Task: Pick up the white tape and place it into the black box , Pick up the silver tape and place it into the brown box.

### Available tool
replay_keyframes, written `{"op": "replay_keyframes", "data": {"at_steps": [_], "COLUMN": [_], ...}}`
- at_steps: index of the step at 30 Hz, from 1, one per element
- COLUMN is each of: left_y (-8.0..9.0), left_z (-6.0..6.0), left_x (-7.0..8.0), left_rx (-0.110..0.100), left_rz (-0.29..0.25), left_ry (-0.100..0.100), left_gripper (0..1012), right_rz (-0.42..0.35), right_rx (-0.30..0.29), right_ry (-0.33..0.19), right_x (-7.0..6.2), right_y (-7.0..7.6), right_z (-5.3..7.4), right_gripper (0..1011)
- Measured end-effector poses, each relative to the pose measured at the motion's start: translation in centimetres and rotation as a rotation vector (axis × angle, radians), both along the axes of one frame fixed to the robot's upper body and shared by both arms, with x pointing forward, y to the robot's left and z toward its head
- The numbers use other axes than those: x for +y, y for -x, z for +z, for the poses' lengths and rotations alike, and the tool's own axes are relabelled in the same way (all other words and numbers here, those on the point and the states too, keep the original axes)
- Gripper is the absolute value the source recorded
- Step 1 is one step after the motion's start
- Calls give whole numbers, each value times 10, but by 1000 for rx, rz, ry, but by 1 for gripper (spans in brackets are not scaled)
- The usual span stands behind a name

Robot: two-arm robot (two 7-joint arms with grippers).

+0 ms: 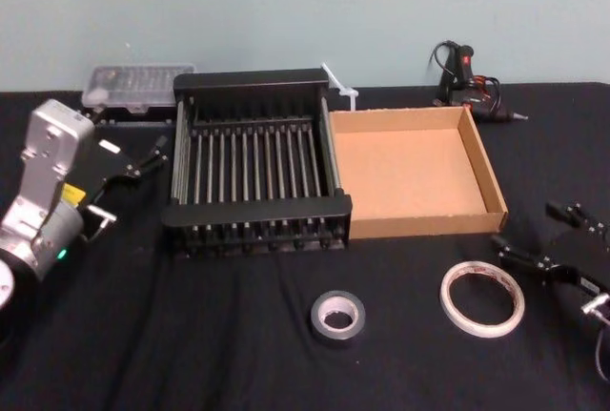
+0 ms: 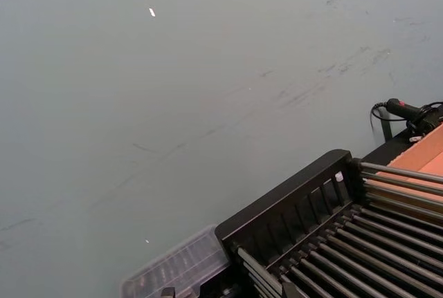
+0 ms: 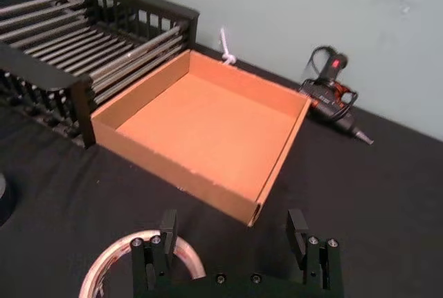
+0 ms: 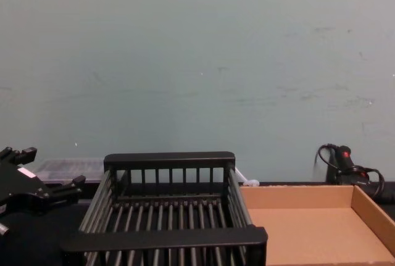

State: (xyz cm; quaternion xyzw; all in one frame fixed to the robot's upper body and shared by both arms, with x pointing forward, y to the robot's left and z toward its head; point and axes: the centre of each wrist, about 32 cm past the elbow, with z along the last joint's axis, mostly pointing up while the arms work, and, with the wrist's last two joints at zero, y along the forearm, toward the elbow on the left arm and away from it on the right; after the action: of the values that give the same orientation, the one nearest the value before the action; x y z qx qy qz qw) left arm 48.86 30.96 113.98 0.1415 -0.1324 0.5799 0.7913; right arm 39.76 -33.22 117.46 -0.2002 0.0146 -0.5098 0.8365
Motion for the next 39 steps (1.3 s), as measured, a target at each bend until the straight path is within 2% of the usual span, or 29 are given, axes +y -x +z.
{"op": "replay_keyframes", "data": {"at_steps": [16,22,39], "left_y": [0,0,0], "left_z": [0,0,0], "left_x": [0,0,0], "left_rx": [0,0,0], "left_rz": [0,0,0], "left_ry": [0,0,0], "left_gripper": [1001,1001,1001], "right_rz": [32,36,41], "right_rx": [114,156,183], "right_ry": [-1,17,24], "right_x": [0,1,4], "right_y": [-1,-5,-10], "right_z": [-13,-18,-26], "right_gripper": [1002,1002,1002]}}
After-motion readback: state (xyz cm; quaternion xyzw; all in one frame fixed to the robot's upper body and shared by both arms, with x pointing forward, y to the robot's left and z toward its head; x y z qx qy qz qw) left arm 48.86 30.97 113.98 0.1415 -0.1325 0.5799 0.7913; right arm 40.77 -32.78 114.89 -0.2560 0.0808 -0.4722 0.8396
